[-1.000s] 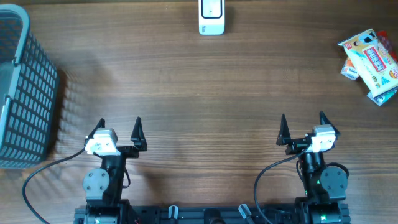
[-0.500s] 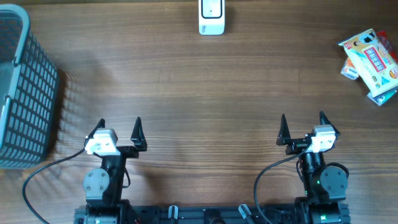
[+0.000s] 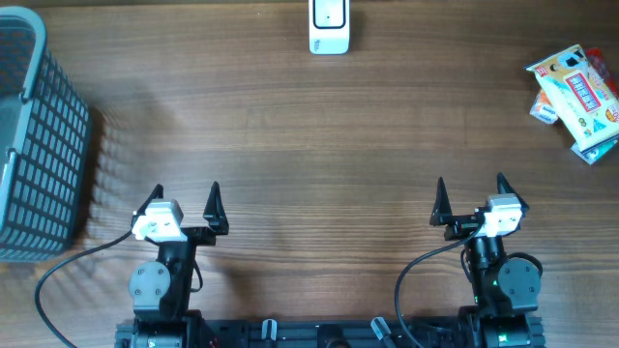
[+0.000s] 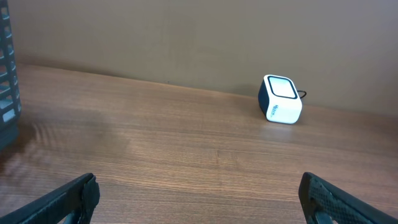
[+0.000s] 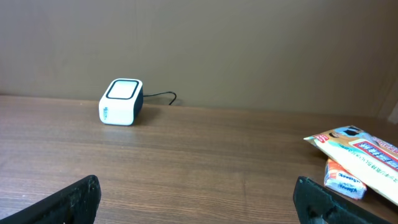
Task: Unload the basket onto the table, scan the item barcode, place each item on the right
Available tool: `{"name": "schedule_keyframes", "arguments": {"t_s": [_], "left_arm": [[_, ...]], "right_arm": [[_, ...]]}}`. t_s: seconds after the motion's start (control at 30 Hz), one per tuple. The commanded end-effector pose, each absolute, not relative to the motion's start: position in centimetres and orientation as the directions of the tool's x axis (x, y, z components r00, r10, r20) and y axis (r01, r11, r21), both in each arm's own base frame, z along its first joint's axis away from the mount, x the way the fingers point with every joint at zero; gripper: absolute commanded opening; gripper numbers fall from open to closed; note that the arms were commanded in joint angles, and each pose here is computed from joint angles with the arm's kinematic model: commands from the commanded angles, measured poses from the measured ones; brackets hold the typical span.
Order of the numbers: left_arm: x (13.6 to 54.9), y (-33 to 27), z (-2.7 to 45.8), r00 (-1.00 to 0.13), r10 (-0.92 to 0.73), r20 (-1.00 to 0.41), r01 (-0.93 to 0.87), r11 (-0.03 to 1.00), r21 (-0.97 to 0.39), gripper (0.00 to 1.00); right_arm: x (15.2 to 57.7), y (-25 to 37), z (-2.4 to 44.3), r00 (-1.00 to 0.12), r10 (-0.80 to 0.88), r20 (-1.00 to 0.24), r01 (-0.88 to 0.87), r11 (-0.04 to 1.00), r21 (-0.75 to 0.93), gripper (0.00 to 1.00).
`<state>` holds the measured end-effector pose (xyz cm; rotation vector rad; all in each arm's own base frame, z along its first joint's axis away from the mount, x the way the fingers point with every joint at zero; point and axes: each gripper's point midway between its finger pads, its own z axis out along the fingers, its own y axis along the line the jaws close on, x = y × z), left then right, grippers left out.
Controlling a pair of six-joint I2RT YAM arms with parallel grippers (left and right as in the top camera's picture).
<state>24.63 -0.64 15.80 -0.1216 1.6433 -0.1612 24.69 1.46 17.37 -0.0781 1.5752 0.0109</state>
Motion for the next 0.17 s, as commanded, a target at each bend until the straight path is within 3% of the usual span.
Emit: {"name": "schedule_keyframes", "arguments": {"t_s": [0.0, 0.13], "left_arm": [[24.61, -0.22, 15.69, -0.074, -0.182, -0.98, -0.004, 0.983, -0.182, 1.0], [24.61, -0.22, 15.69, -0.074, -0.182, -0.98, -0.004, 0.983, -0.182, 1.0]], "right_arm": [[24.64, 1.4, 17.71, 0.01, -0.025, -1.0, -0.05, 0.998, -0.026, 1.0], [24.64, 1.4, 17.71, 0.01, -0.025, -1.0, -0.051, 0.998, -0.026, 1.0]]}}
